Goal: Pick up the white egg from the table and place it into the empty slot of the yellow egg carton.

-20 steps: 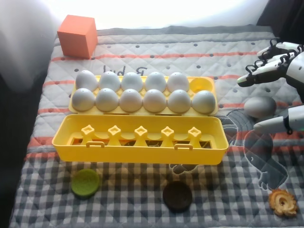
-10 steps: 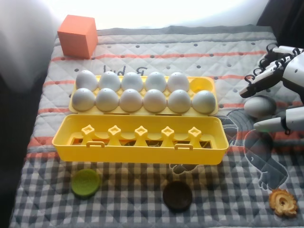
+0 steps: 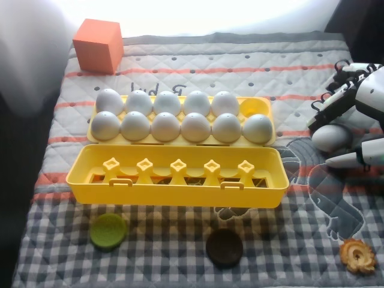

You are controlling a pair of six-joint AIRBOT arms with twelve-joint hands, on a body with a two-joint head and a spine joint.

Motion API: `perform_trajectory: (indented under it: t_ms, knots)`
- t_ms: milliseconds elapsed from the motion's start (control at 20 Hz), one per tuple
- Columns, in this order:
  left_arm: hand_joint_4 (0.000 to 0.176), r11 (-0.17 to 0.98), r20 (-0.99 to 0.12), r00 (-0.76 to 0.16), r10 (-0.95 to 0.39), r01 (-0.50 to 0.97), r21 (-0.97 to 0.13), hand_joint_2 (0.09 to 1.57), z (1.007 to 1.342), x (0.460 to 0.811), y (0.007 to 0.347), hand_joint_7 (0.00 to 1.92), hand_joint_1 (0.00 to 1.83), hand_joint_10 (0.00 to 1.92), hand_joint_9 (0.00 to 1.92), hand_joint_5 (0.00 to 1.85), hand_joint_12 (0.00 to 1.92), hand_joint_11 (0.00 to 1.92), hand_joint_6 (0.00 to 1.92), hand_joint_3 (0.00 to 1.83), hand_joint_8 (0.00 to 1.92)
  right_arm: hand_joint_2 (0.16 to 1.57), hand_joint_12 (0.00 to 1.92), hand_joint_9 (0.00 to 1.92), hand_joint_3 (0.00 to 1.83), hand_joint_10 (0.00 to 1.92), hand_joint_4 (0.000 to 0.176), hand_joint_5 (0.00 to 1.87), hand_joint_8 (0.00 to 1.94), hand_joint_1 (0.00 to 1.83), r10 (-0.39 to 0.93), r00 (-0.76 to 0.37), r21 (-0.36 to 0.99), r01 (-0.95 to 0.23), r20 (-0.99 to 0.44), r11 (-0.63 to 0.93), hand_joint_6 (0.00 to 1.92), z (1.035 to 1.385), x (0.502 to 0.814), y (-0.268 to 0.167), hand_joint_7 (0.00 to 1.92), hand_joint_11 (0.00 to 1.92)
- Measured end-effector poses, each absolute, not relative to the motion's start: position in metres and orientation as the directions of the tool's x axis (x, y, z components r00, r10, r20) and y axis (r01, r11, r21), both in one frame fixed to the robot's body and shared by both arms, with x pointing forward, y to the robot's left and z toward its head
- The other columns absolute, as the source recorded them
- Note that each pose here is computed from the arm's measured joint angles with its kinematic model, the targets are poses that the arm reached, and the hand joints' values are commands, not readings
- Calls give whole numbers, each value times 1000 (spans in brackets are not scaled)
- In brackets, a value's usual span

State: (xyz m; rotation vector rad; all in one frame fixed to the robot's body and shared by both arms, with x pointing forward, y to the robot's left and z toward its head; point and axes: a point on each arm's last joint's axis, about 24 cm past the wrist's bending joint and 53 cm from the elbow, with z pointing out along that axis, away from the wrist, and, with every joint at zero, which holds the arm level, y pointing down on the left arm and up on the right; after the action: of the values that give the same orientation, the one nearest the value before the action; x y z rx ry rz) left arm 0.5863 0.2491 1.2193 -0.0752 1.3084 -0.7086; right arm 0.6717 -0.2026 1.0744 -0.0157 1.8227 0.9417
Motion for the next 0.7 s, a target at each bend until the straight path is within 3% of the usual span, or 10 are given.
perform_trajectory:
  t_ms: [50, 100, 150, 200, 350, 450, 550, 700]
  knots:
    - [98, 790, -853, 83, -515, 434, -434, 758, 1219, 586, 249, 0, 0, 0, 0, 0, 0, 0, 0, 0, 0, 991, 733, 980, 0, 3, 0, 1011, 0, 941, 397, -462, 589, -417, -793, 692, 0, 1074, 672, -203, 1050, 522]
    - [99, 790, -853, 83, -515, 434, -434, 758, 1219, 586, 249, 0, 0, 0, 0, 0, 0, 0, 0, 0, 0, 1028, 683, 1012, 10, 6, 93, 1112, 8, 1049, 397, -462, 589, -417, -793, 692, 560, 1074, 672, -203, 1071, 611]
    - [101, 790, -853, 83, -515, 433, -434, 758, 1219, 586, 249, 0, 0, 0, 0, 0, 0, 0, 0, 0, 0, 1065, 648, 1026, 4, 4, 98, 1067, 3, 1064, 397, -463, 590, -417, -793, 691, 791, 1074, 672, -202, 1073, 663]
    - [96, 790, -853, 83, -515, 433, -434, 766, 1219, 586, 249, 0, 0, 0, 0, 0, 0, 0, 0, 0, 0, 1081, 639, 1072, 3, 14, 0, 1043, 4, 1121, 398, -463, 591, -418, -792, 690, 861, 1074, 672, -202, 1085, 774]
    - [104, 790, -853, 83, -515, 433, -434, 763, 1219, 586, 249, 0, 0, 0, 0, 0, 0, 0, 0, 0, 0, 1096, 418, 1149, 1, 2, 0, 1013, 1, 1135, 402, -460, 593, -420, -792, 687, 917, 1076, 673, -200, 1120, 967]
    - [101, 789, -853, 83, -515, 434, -434, 761, 1219, 586, 249, 0, 0, 0, 0, 0, 0, 0, 0, 0, 0, 1096, 409, 1149, 0, 0, 0, 1015, 0, 1128, 404, -461, 595, -420, -790, 685, 916, 1077, 673, -200, 1123, 969]
    - [113, 790, -853, 84, -515, 433, -434, 758, 1219, 586, 249, 0, 0, 0, 0, 0, 0, 0, 0, 0, 0, 1092, 408, 1154, 0, 2, 0, 1025, 2, 1139, 402, -461, 594, -422, -791, 685, 898, 1077, 672, -200, 1131, 966]
    - [104, 790, -853, 84, -515, 433, -434, 762, 1220, 586, 249, 0, 0, 0, 0, 0, 0, 0, 0, 0, 0, 1089, 448, 1166, 0, 3, 0, 1031, 3, 1139, 404, -460, 595, -423, -791, 684, 889, 1078, 673, -199, 1134, 971]
